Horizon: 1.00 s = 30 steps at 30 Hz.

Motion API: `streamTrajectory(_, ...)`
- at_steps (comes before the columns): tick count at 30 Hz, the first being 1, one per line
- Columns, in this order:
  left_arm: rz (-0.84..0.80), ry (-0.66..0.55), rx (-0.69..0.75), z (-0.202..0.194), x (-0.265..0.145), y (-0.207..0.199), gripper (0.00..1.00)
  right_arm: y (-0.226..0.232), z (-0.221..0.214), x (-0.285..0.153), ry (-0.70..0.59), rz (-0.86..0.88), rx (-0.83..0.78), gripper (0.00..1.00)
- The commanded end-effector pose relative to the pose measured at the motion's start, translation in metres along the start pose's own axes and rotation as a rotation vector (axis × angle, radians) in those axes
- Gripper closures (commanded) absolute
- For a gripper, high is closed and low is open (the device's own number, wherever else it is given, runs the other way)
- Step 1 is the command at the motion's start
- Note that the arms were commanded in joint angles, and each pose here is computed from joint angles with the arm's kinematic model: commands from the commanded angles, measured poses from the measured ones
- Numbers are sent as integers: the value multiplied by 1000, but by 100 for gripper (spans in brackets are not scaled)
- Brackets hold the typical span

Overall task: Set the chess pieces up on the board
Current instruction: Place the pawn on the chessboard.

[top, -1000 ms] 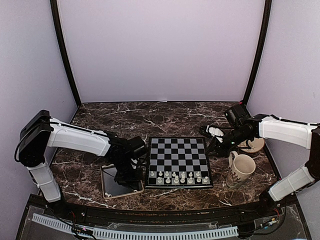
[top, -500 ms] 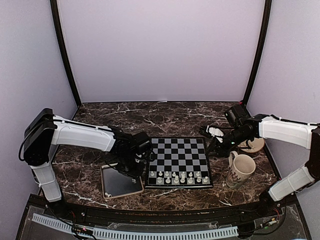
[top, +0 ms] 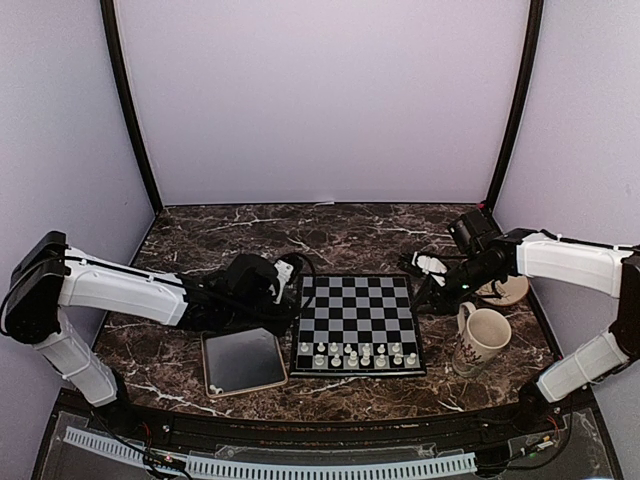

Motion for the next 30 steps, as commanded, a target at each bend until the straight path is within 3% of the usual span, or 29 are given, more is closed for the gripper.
streamTrajectory(1, -23, -348, 74, 49, -10, -3, 100, -3, -3, 4, 6, 1, 19, 75)
streamTrajectory(3, -49, -434, 130, 55, -12, -8, 100, -4, -4, 5, 8, 0, 21, 75)
streamTrajectory(8, -82, -452, 183, 48, 3, -14, 100, -6, -7, 9, 25, 0, 31, 75)
streamTrajectory(21, -233, -382, 187, 23, 40, -15, 97, -11, -10, 14, 45, -14, 39, 75)
streamTrajectory(30, -240, -311, 211, 9, 55, -15, 96, -12, -12, 15, 52, -19, 41, 75)
Point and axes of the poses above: each gripper's point midway between its finger pads, its own x axis out along the fingers, its own y axis along the line the jaws close on, z = x × y, the point moved 1 cm from there along -x, back along the fingers, and after that the axes turned 14 degrees about x, right-handed, at the moved point
